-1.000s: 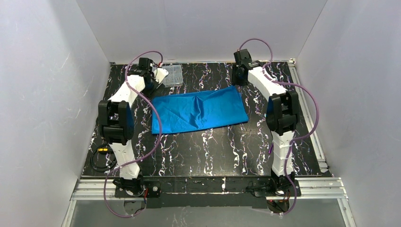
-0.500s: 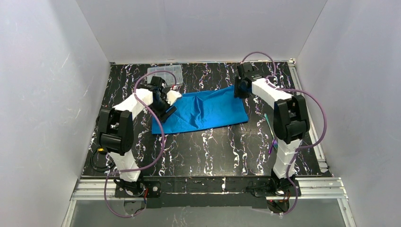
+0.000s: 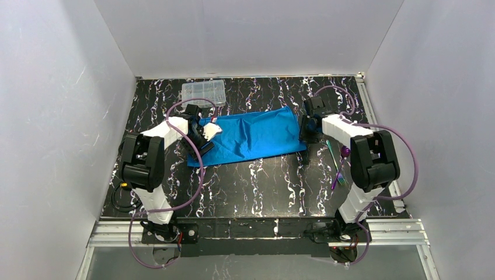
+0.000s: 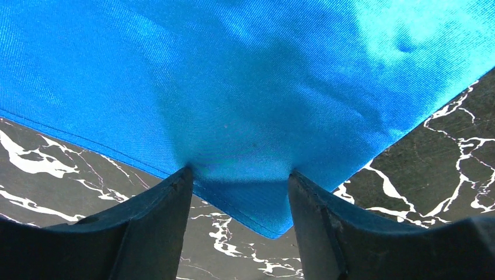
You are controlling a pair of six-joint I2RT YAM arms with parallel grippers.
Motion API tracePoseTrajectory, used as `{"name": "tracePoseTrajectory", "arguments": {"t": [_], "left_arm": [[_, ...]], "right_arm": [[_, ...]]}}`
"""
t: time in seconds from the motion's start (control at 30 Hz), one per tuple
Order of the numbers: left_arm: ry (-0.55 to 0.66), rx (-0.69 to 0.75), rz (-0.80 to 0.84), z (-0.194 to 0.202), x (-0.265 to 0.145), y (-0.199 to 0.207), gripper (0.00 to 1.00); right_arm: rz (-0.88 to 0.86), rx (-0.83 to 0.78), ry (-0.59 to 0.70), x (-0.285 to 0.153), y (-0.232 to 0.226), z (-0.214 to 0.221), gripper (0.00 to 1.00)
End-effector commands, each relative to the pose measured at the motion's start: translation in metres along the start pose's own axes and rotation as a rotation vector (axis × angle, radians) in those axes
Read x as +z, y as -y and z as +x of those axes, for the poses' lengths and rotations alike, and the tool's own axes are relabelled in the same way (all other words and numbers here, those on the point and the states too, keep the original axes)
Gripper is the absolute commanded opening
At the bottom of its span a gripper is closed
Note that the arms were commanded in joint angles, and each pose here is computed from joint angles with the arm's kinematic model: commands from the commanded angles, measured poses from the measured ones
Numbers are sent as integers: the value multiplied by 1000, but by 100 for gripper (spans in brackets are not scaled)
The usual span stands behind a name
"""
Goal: Fold the napkin into a case and place the utensils inside
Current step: Fold and flatten the napkin at the center of the board.
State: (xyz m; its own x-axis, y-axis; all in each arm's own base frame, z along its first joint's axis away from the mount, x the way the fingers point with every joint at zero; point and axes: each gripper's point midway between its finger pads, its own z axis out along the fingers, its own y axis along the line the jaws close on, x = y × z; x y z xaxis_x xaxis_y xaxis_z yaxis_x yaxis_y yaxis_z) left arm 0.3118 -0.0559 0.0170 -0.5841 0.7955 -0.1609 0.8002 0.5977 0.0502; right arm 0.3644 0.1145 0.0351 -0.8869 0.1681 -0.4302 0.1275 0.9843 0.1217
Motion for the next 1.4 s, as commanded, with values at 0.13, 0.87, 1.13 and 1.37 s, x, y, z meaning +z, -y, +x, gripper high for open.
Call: {"name": "tracePoseTrajectory", "arguments": {"t": [0.13,0.87,1.13,1.37], "left_arm": [[101,6,-58,-20,-37,-10,61],[66,-75,111,4,-62,6,64],[48,-77,118,12,-48,8,62],[55,-77,138,11,-45,12,61]], "right_arm": [[-68,28,121,-48,-16,-34,47],[-116,85,4,-25,-7,10,25],[-62,83,5,-36,11,16,1],[-28,84,-79,-43,29,57,1]]}}
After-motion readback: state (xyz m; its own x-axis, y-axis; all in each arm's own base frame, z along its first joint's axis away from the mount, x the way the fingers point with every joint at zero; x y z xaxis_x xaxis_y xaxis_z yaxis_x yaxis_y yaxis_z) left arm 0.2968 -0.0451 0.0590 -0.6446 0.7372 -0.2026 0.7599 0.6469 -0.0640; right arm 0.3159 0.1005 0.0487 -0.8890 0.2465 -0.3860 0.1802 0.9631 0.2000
